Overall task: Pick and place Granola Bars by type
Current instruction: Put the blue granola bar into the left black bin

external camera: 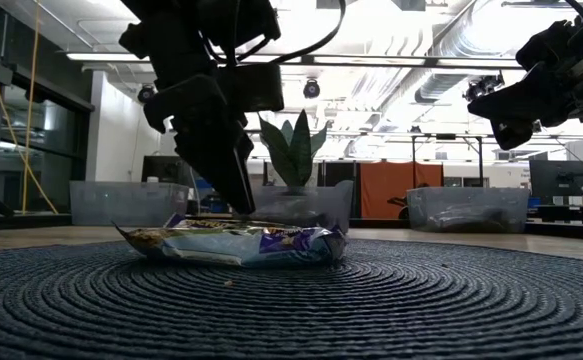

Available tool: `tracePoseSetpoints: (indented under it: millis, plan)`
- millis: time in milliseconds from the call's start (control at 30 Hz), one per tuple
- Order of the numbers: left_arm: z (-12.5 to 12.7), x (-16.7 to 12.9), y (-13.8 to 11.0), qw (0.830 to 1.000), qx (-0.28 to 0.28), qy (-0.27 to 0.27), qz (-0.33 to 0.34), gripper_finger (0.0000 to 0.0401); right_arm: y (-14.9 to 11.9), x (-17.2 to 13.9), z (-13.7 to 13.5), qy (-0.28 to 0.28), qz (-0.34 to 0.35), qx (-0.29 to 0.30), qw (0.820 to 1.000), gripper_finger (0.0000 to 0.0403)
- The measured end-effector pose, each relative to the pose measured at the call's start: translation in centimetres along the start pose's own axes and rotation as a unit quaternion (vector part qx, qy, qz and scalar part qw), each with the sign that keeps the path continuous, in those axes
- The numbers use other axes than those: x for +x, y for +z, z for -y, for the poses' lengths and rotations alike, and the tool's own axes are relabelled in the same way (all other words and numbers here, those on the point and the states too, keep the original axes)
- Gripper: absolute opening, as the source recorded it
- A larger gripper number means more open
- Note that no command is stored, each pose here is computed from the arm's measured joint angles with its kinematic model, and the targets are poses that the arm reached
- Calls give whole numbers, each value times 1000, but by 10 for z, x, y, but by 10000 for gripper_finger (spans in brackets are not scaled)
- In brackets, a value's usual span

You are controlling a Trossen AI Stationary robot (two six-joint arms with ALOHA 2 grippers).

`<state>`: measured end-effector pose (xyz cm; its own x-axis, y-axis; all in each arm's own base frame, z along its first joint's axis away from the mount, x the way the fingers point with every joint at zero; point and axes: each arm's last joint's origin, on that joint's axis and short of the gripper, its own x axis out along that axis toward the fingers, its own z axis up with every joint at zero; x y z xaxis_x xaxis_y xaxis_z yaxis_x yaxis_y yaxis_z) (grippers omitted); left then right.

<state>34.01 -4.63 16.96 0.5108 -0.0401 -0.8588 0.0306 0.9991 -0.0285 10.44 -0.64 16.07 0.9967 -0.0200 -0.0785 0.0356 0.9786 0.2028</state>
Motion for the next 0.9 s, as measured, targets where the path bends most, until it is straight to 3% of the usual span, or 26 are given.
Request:
tracePoseSetpoints:
  millis: [333, 700, 900]
  plan:
    - [1, 0, 0, 1000, 1, -21, -2, 135, 0, 0, 0, 0, 0, 0, 1000, 0]
    - [0, 2, -1, 1000, 1, 1, -3, 235, 0, 0, 0, 0, 0, 0, 1000, 0]
    - [0, 4, -1, 1000, 1, 4, -5, 242, 0, 0, 0, 0, 0, 0, 1000, 0]
